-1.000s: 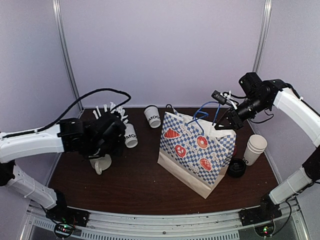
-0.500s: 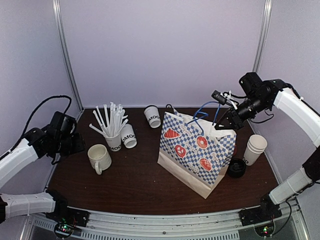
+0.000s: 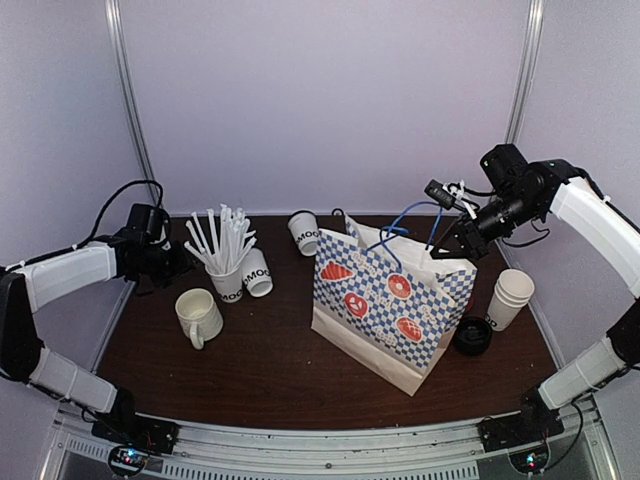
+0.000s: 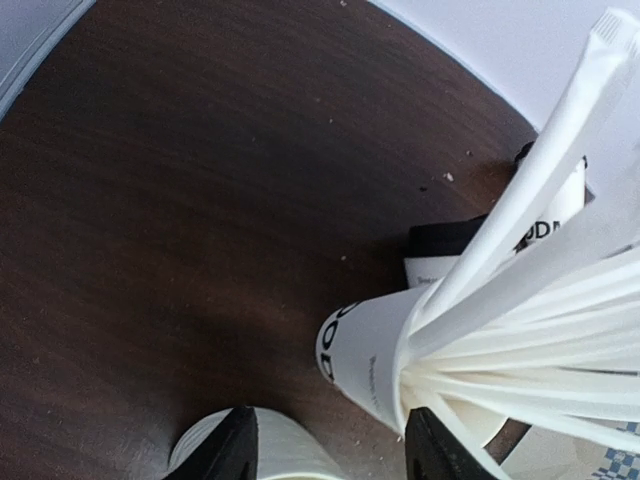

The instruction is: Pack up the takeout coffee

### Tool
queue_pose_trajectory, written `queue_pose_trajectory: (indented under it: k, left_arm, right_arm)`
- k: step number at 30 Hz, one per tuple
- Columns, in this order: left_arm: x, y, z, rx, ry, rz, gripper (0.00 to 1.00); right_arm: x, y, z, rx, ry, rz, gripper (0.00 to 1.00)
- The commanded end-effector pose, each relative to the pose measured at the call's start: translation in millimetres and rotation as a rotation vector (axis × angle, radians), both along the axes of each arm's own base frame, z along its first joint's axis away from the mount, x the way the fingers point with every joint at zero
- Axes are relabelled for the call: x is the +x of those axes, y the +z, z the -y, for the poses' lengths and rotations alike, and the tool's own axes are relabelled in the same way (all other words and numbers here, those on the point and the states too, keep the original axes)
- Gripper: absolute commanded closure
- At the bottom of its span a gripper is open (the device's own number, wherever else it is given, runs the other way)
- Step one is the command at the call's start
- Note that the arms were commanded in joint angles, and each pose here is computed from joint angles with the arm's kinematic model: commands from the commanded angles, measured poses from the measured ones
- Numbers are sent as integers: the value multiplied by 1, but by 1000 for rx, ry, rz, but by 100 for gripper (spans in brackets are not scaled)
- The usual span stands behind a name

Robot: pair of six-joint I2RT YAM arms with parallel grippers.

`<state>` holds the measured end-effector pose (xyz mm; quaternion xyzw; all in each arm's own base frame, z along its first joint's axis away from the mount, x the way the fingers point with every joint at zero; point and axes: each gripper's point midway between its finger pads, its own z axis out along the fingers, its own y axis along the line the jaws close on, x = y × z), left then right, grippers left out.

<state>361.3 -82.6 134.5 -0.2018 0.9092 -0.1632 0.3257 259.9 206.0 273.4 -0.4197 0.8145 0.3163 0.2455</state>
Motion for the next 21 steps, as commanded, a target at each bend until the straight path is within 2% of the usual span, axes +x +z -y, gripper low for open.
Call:
queue_pose_trajectory:
  k: [1, 6, 12, 21]
  left_arm:
    - [35, 31, 16, -73, -38, 122, 48]
    - [43, 22, 17, -57, -39, 87, 50]
    - [49, 16, 21, -47, -64, 52, 59]
    - [39, 8, 25, -32, -118, -28, 67]
  right_arm:
    - [1, 3, 2, 4, -8, 21, 100]
    - [2, 0, 2, 0, -9, 17, 100]
    - [3, -5, 2, -7, -10, 7, 100]
    - [6, -9, 1, -9, -11, 3, 100]
